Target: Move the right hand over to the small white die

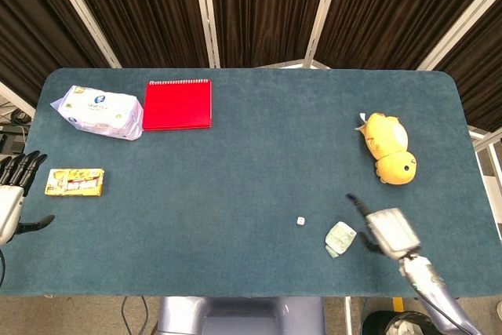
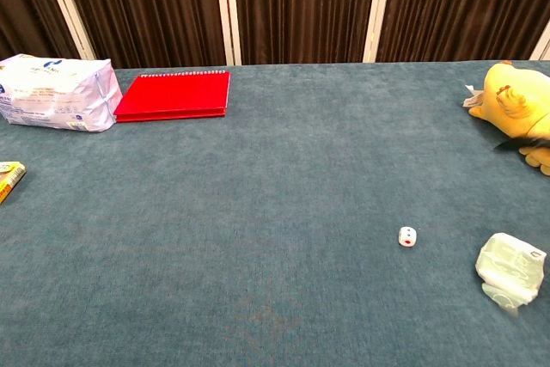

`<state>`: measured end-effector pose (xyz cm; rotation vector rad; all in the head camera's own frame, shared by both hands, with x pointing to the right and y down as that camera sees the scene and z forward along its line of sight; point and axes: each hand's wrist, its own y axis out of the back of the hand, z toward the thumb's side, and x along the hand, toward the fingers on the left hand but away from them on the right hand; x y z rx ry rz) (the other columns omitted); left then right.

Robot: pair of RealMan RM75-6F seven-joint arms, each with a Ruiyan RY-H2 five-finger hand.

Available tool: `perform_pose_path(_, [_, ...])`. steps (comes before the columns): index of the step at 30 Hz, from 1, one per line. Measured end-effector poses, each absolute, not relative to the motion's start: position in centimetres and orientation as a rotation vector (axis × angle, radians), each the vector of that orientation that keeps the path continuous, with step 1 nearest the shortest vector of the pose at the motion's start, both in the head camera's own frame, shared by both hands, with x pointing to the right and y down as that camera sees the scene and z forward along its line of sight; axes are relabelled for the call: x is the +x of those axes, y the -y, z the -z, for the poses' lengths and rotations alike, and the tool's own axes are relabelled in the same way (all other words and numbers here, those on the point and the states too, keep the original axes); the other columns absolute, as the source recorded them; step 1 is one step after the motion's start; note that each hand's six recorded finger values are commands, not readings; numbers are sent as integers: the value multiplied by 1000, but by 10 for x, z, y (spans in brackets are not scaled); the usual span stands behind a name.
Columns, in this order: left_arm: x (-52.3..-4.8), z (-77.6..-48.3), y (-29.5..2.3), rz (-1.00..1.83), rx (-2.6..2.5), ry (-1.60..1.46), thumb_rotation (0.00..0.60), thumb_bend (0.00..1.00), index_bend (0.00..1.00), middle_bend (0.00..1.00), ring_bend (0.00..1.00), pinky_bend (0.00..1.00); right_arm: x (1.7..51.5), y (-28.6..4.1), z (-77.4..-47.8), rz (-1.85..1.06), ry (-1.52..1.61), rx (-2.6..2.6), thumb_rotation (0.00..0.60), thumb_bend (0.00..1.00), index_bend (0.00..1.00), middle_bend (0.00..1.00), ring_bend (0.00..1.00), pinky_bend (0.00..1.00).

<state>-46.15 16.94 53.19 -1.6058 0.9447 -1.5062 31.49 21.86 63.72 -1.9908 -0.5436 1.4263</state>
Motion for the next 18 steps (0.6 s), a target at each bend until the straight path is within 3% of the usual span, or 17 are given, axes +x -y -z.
perform_pose_path(9, [-465,-538,-169,1535,-1599,-935,600,0,0,0,0,0,259,-226,-664,-1400,339,-2137,600,482,16,880,830,1000])
perform_pose_path(18, [-461,-538,-171,1532,-1599,-923,600,0,0,0,0,0,242,-231,-674,-1385,271,-2146,600,482,20,880,830,1000])
